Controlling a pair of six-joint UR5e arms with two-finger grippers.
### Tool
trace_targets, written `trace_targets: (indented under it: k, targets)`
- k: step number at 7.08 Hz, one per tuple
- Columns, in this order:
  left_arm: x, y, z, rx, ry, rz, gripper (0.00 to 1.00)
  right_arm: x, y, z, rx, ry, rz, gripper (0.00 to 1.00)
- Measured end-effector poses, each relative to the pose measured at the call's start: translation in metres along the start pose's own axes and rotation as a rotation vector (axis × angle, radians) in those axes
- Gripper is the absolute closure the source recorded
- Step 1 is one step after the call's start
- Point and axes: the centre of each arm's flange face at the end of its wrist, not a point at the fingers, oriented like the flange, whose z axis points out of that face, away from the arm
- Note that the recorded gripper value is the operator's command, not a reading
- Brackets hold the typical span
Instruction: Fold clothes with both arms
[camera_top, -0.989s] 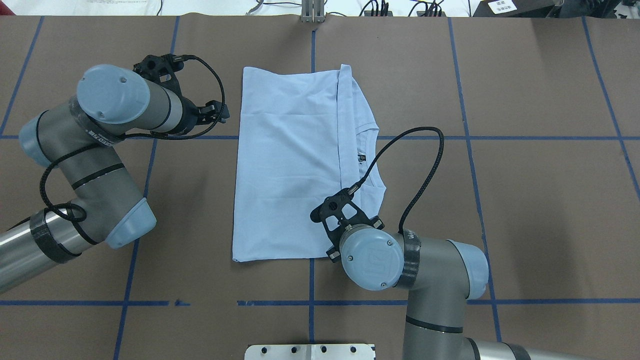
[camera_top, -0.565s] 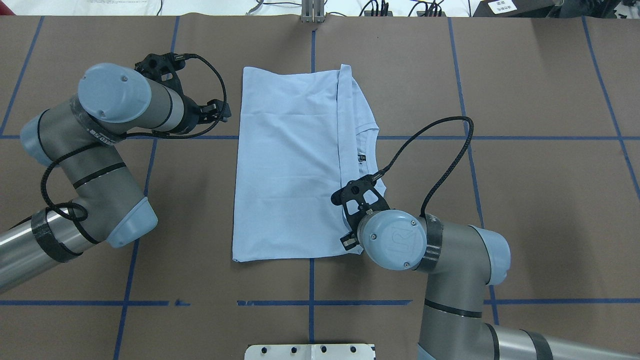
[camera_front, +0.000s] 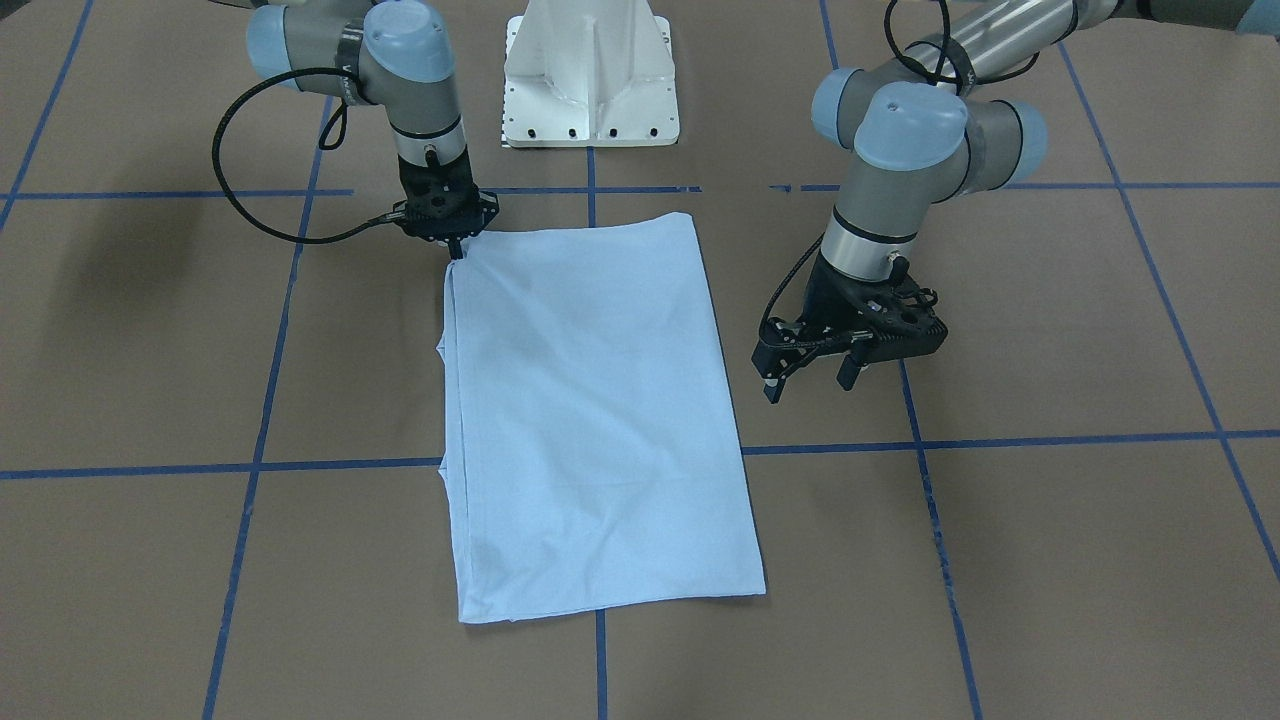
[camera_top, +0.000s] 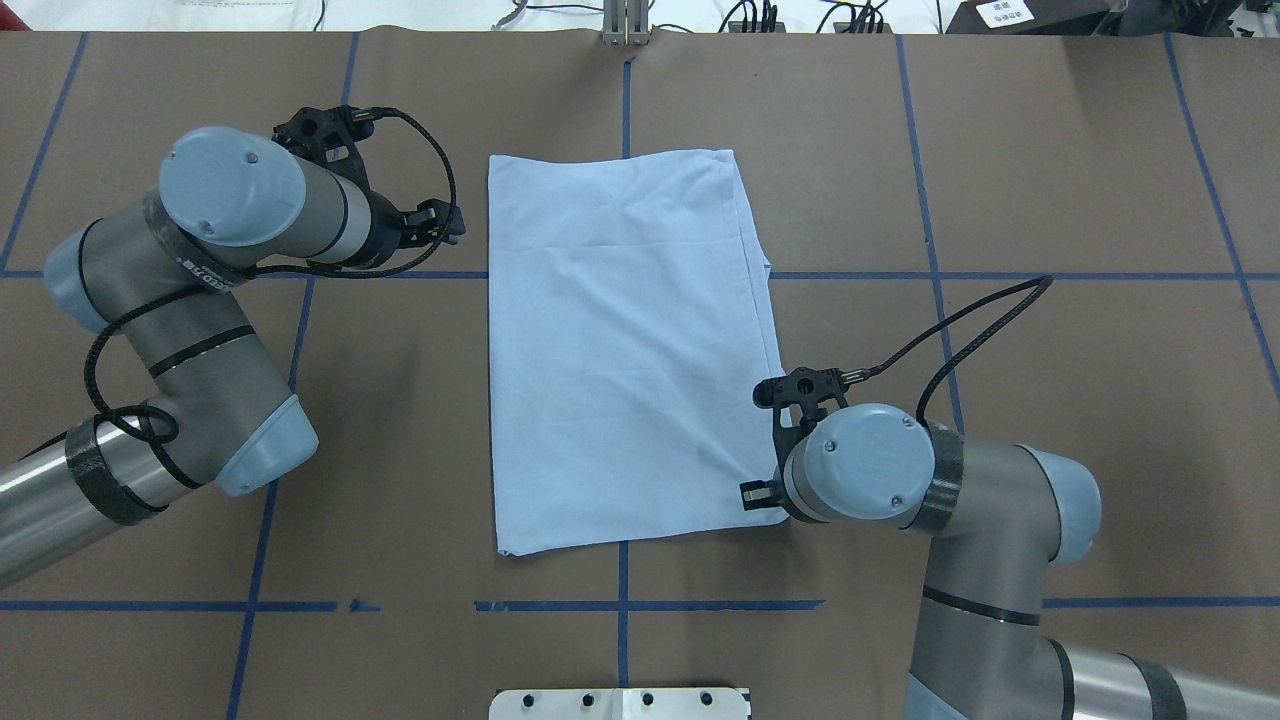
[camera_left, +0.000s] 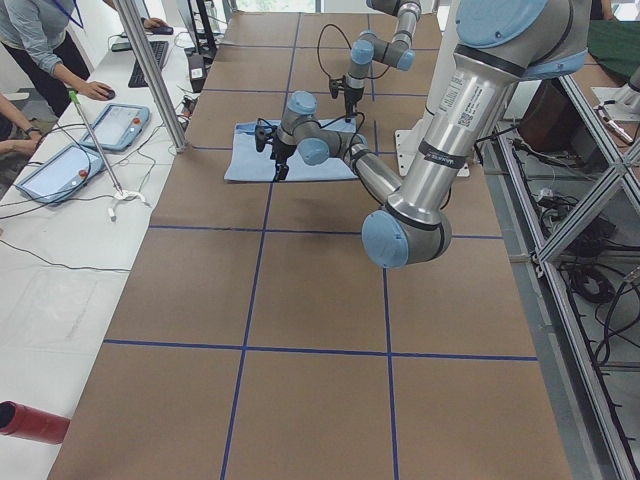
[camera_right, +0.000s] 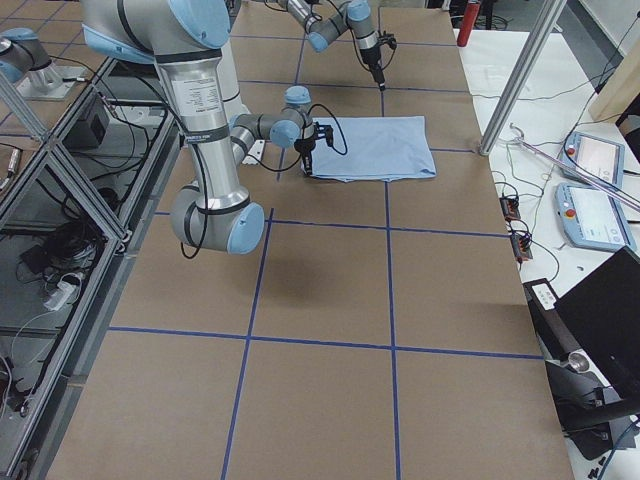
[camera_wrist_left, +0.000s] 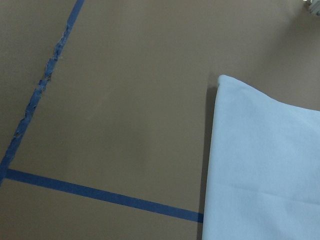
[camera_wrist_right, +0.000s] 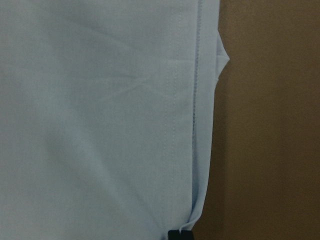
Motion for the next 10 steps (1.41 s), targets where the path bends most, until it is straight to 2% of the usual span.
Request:
trace_targets:
  k: [2,4,5,6,8,9,10]
  targets:
    - [0.001,0.000,0.000,0.000,0.001,0.005,0.00,0.017,-0.028,-0.018,-0.024,-0.034,0.058,0.00]
    - [0.003,0.002,-0.002,-0.005,0.010,0.010,0.00,0.019,-0.052,-0.036,0.001,-0.064,0.082,0.00]
    - [0.007,0.009,-0.008,-0.031,0.030,0.003,0.00,0.017,-0.062,-0.046,0.025,-0.093,0.085,0.00]
    - [0.014,0.030,-0.017,-0.089,0.062,-0.041,0.00,0.014,-0.067,-0.054,0.049,-0.131,0.085,0.00]
    - [0.039,0.107,-0.030,-0.205,0.095,-0.213,0.03,0.011,-0.071,-0.063,0.071,-0.169,0.095,0.00]
    - [0.049,0.151,-0.029,-0.243,0.069,-0.308,0.02,0.011,-0.071,-0.063,0.072,-0.174,0.108,0.00]
    - [0.053,0.190,-0.022,-0.257,0.000,-0.390,0.02,0.011,-0.070,-0.063,0.072,-0.176,0.128,0.00]
